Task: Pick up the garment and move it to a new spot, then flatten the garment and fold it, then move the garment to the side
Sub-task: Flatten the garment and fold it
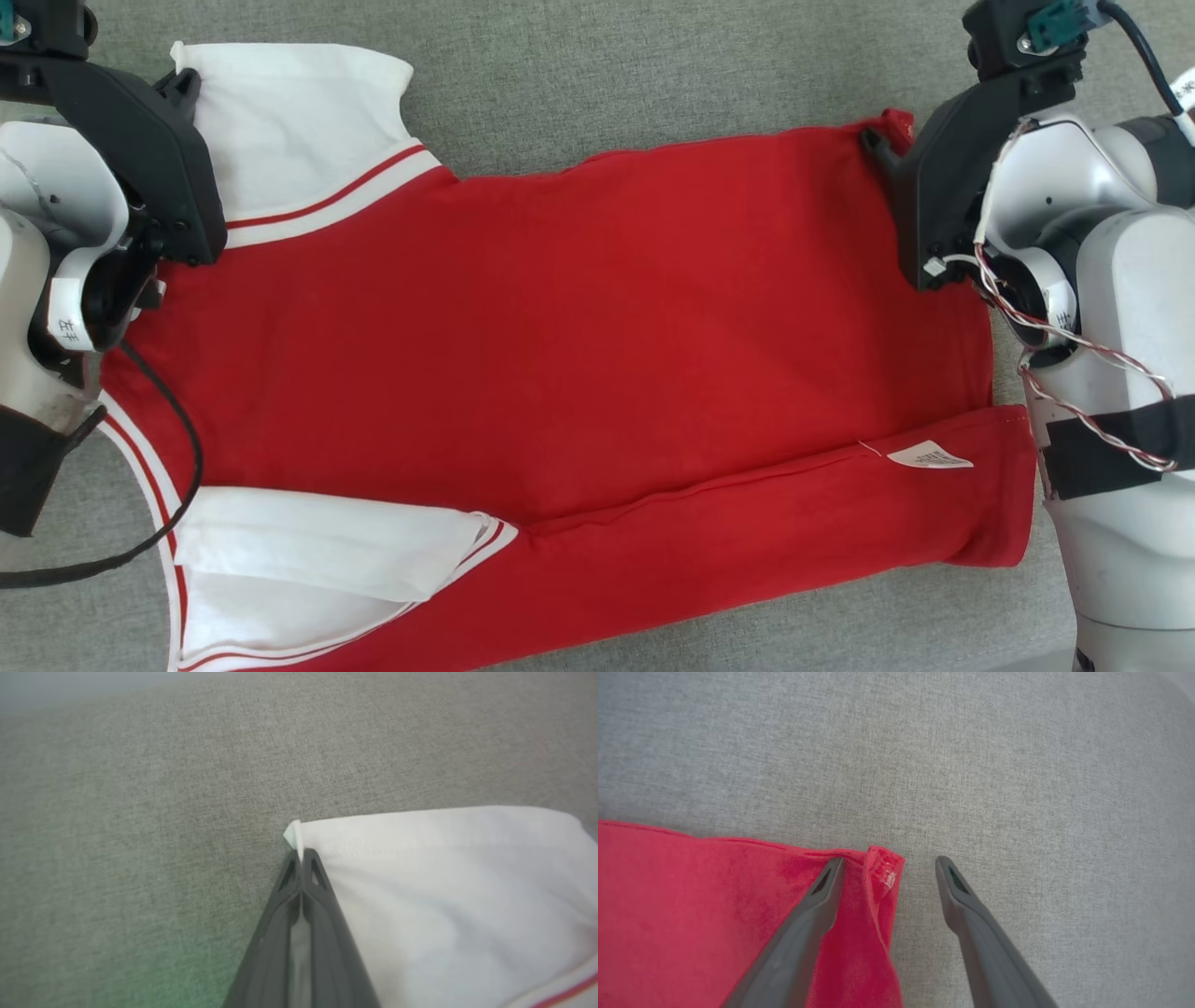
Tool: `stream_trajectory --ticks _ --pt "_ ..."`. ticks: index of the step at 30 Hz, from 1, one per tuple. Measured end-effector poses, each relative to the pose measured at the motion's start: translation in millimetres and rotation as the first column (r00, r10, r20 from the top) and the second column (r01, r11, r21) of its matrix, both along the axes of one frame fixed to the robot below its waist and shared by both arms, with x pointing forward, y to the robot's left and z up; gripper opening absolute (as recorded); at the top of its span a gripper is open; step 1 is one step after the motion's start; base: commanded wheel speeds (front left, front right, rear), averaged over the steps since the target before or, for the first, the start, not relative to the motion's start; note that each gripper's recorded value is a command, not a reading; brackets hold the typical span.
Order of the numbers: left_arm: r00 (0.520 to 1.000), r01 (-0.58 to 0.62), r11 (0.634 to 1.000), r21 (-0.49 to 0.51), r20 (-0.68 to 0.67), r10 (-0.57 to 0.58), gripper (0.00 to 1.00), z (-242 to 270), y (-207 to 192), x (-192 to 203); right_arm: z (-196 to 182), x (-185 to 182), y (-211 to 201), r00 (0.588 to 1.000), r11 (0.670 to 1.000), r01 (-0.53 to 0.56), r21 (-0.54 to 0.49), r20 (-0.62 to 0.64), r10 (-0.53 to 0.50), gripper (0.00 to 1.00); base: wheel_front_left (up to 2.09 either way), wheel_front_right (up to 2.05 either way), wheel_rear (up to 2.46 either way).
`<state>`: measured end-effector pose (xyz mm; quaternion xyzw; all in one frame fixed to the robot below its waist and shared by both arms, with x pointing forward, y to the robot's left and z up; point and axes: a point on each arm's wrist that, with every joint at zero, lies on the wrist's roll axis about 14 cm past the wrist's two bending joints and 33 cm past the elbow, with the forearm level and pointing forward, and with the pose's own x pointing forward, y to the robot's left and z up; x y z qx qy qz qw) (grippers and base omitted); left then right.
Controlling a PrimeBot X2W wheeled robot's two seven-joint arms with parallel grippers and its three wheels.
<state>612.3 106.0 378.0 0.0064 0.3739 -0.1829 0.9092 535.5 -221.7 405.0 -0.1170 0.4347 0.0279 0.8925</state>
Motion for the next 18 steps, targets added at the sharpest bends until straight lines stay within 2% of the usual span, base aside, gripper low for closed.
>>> stream_trajectory --ticks 4,12,13,14,15,16,17,18 --pt "1.000 -0.001 1.000 0.000 0.001 0.001 0.00 0.0 1.1 -0.1 2.4 7.8 7.9 0.999 1.000 -0.023 0.014 0.024 0.023 1.00 0.00 0.00 0.00" --pt "1.000 0.001 1.000 0.000 0.004 -0.001 0.00 3.7 0.9 -2.5 1.2 1.6 2.5 1.000 1.000 -0.021 -0.021 -0.016 0.020 0.99 0.00 0.00 0.00" --pt "1.000 0.002 1.000 0.001 0.005 -0.002 0.00 4.1 1.0 -2.8 1.2 0.7 1.5 1.000 1.000 -0.018 -0.022 -0.020 0.018 0.87 0.00 0.00 0.00" --pt "1.000 0.004 1.000 0.001 0.005 -0.004 0.00 4.3 0.8 -3.0 0.4 -0.7 0.9 0.999 1.000 -0.017 -0.020 -0.028 0.016 0.51 0.00 0.00 0.00" --pt "1.000 0.004 1.000 0.002 0.006 -0.004 0.00 4.4 0.9 -3.1 -0.1 -1.5 0.6 0.999 1.000 -0.016 -0.019 -0.031 0.016 0.45 0.00 0.00 0.00" --pt "1.000 0.005 1.000 0.002 0.006 -0.005 0.00 4.3 0.9 -3.3 -0.2 -1.7 0.7 0.999 1.000 -0.018 -0.020 -0.032 0.017 0.12 0.00 0.00 0.00" --pt "1.000 0.006 1.000 0.004 0.008 -0.006 0.00 4.4 1.0 -3.3 0.4 -0.8 1.4 1.000 1.000 -0.021 -0.017 -0.023 0.020 0.00 0.00 0.00 0.00" --pt "1.000 0.012 1.000 0.005 0.019 -0.012 0.00 5.4 0.6 -2.7 0.5 -0.1 0.7 1.000 1.000 -0.017 -0.012 -0.018 0.016 0.00 0.00 0.00 0.00"
